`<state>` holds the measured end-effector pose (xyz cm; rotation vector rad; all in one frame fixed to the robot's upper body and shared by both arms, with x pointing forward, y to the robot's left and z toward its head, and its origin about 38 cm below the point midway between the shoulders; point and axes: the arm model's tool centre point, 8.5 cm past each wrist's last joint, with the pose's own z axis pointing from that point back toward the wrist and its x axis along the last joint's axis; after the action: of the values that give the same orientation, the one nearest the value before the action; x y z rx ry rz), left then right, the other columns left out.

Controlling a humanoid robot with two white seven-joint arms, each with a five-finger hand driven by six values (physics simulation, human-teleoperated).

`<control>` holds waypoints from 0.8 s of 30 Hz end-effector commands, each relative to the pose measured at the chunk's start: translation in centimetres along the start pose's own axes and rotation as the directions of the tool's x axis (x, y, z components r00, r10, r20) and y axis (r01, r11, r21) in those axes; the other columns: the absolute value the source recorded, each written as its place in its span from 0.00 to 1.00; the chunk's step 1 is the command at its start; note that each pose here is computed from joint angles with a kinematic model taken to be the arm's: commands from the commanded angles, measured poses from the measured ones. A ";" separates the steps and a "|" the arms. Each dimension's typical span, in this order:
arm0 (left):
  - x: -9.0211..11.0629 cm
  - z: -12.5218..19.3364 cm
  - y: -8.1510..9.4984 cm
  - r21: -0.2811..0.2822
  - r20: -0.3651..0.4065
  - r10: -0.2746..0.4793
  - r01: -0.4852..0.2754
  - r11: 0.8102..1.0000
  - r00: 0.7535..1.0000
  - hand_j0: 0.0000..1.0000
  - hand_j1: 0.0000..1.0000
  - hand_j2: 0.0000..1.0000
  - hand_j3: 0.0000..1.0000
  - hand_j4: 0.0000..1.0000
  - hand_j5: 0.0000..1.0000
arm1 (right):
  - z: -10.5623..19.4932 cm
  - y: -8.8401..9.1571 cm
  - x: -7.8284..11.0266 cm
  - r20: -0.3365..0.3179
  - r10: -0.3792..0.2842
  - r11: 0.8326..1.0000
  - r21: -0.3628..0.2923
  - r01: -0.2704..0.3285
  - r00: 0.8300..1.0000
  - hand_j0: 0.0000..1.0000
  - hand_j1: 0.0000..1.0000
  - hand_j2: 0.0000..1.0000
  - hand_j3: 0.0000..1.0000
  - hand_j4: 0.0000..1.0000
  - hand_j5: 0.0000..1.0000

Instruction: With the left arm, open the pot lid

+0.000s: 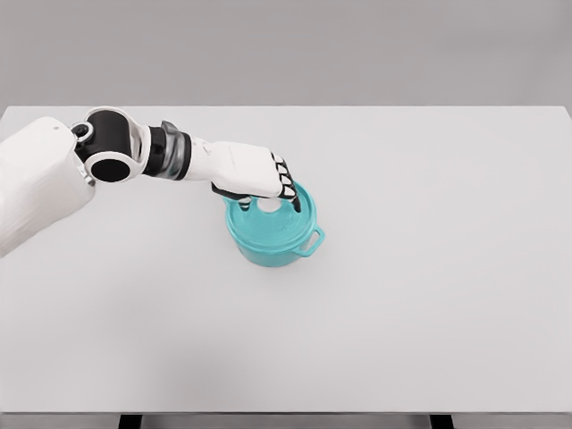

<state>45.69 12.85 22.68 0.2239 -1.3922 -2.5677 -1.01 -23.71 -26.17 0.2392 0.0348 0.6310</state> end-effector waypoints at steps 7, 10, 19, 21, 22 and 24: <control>-0.1 0.1 -0.1 -0.008 -0.005 -0.007 0.007 1.000 1.000 0.54 0.54 0.54 0.54 0.54 0.54 | 0.0 -0.1 0.1 0.001 0.000 1.000 -0.001 0.000 1.000 1.00 1.00 1.00 1.00 1.00 1.00; -0.2 0.2 -0.1 -0.010 -0.008 -0.008 0.008 1.000 1.000 0.48 0.48 0.48 0.48 0.48 0.48 | 0.0 -0.1 0.1 0.001 0.000 1.000 -0.001 0.000 1.000 1.00 1.00 1.00 1.00 1.00 1.00; -1.3 2.3 0.6 -0.015 -0.051 -0.030 0.029 0.999 0.998 0.35 0.35 0.35 0.35 0.35 0.35 | 0.0 0.0 0.0 0.000 0.000 1.000 0.000 0.000 1.000 1.00 1.00 1.00 1.00 1.00 1.00; -2.4 4.6 -0.5 -0.042 -0.102 -0.019 0.015 0.999 0.995 0.35 0.35 0.35 0.35 0.35 0.35 | 0.0 0.0 0.0 0.000 0.000 1.000 0.000 0.000 1.000 1.00 1.00 1.00 1.00 1.00 1.00; -3.2 6.6 -0.9 -0.060 -0.144 -0.021 0.013 0.998 0.989 0.35 0.35 0.35 0.35 0.35 0.35 | 0.0 0.0 0.0 0.000 0.000 1.000 0.000 0.000 1.000 1.00 1.00 1.00 1.00 1.00 1.00; -4.7 11.1 -2.7 -0.103 -0.236 -0.010 -0.014 0.995 0.972 0.35 0.35 0.35 0.35 0.35 0.35 | 0.0 0.0 0.0 0.000 0.000 1.000 0.000 0.000 1.000 1.00 1.00 1.00 1.00 1.00 1.00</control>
<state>47.34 20.49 26.12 0.4357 -1.2478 -2.5414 -1.01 -23.71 -26.17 0.2392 0.0347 0.6310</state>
